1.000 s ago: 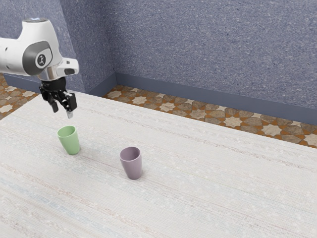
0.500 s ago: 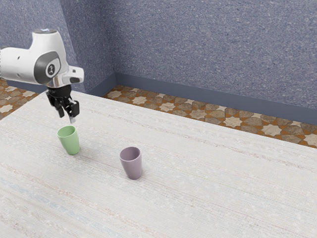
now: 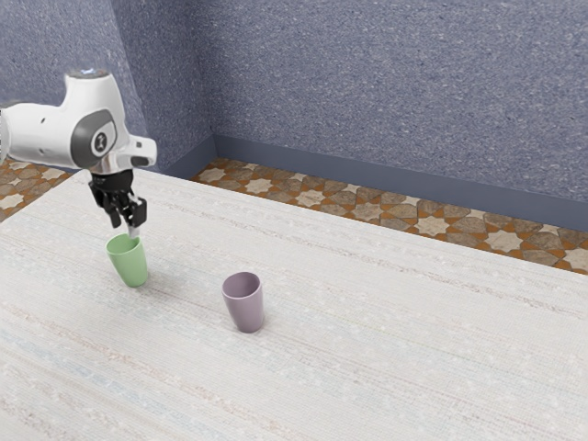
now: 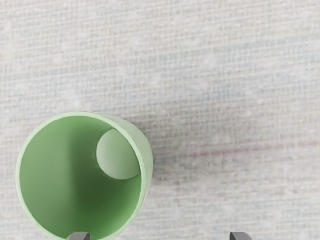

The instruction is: Place the left cup onto the right cup

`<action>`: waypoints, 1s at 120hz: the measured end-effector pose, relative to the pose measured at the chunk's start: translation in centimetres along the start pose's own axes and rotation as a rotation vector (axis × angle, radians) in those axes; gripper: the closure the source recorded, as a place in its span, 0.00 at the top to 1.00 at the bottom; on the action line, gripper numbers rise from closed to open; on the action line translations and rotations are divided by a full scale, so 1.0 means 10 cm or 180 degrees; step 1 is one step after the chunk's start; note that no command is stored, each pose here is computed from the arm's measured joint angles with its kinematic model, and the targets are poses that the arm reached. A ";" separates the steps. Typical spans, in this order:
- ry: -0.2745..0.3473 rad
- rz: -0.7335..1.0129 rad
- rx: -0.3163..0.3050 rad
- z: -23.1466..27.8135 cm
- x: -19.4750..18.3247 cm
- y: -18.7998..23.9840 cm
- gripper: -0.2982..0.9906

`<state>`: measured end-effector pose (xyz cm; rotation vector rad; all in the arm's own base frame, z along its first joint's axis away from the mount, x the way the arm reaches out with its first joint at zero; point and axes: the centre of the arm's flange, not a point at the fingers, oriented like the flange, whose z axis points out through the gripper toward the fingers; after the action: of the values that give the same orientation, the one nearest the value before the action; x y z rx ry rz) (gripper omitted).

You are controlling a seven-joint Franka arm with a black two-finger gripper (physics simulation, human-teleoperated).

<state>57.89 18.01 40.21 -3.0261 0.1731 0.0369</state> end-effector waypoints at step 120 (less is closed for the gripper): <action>-0.0075 0.0027 -0.0047 0.58 0.18 -0.02 0.49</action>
<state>59.63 18.66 34.41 -3.0383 0.1845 0.0749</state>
